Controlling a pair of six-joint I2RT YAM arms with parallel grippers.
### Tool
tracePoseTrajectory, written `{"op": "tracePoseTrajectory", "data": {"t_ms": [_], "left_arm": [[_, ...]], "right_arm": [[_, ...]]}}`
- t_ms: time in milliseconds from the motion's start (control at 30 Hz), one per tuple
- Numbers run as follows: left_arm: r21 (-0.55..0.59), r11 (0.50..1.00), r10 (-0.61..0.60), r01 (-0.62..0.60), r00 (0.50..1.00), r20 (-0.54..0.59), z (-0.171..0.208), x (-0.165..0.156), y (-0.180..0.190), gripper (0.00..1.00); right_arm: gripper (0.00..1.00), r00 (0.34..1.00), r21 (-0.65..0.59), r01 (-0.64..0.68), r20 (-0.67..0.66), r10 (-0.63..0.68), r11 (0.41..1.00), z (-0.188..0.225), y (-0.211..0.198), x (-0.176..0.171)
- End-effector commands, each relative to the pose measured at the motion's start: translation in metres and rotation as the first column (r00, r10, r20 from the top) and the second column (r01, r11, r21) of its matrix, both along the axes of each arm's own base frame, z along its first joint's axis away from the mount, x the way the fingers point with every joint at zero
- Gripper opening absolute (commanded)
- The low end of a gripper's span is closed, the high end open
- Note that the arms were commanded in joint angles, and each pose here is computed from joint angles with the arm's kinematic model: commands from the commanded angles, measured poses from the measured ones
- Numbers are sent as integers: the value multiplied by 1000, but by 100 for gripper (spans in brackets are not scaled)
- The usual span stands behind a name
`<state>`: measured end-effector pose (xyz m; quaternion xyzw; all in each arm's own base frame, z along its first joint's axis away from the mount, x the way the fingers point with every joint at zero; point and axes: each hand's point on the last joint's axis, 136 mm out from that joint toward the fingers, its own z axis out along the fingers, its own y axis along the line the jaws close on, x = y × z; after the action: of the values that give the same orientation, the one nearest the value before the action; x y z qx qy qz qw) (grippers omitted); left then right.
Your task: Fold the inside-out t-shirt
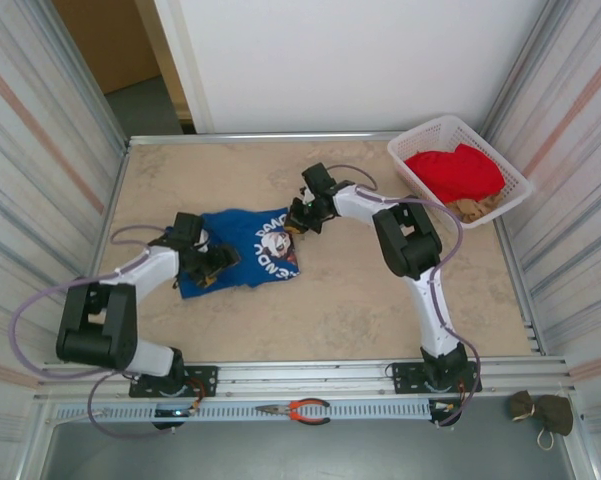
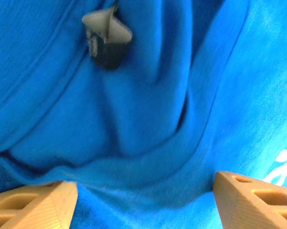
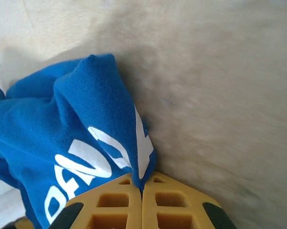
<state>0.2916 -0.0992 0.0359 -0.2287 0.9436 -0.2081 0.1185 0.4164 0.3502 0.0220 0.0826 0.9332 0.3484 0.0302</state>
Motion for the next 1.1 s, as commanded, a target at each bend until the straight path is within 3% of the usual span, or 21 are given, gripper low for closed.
{"op": "tracePoseTrajectory", "data": {"t_ms": [0, 133, 267, 467, 567, 600, 733, 867, 1067], "left_arm": [[6, 999, -53, 53, 998, 17, -5, 29, -7, 75], [-59, 988, -142, 144, 989, 36, -3, 70, -36, 75], [-81, 947, -303, 310, 949, 85, 4, 111, -86, 75], [-103, 880, -451, 465, 883, 133, 8, 151, -143, 75], [-112, 863, -476, 493, 867, 151, 15, 162, -154, 75], [-114, 860, -478, 497, 864, 158, 20, 163, -154, 74], [-82, 868, -460, 490, 855, 239, 63, 160, -139, 75], [-33, 893, -420, 448, 860, 291, 90, 153, -105, 77], [-3, 883, -451, 469, 850, 272, 81, 155, -93, 78]], "right_arm": [[0, 992, -43, 122, 20, -121, 992, 12, -41, 0], [0, 977, -113, 214, 43, -210, 970, 17, -91, -31], [0, 962, -220, 272, 49, -268, 937, 10, -129, -89], [0, 940, -328, 338, 63, -336, 882, -3, -141, -175], [46, 956, -345, 292, 66, -287, 892, 3, -125, -198], [53, 964, -348, 264, 74, -254, 900, 9, -121, -200], [57, 983, -340, 135, 163, -83, 931, 60, -121, -193], [63, 964, -307, 102, 265, -18, 946, 109, -145, -153], [77, 953, -178, 66, 304, -9, 982, 128, -166, -75]]}}
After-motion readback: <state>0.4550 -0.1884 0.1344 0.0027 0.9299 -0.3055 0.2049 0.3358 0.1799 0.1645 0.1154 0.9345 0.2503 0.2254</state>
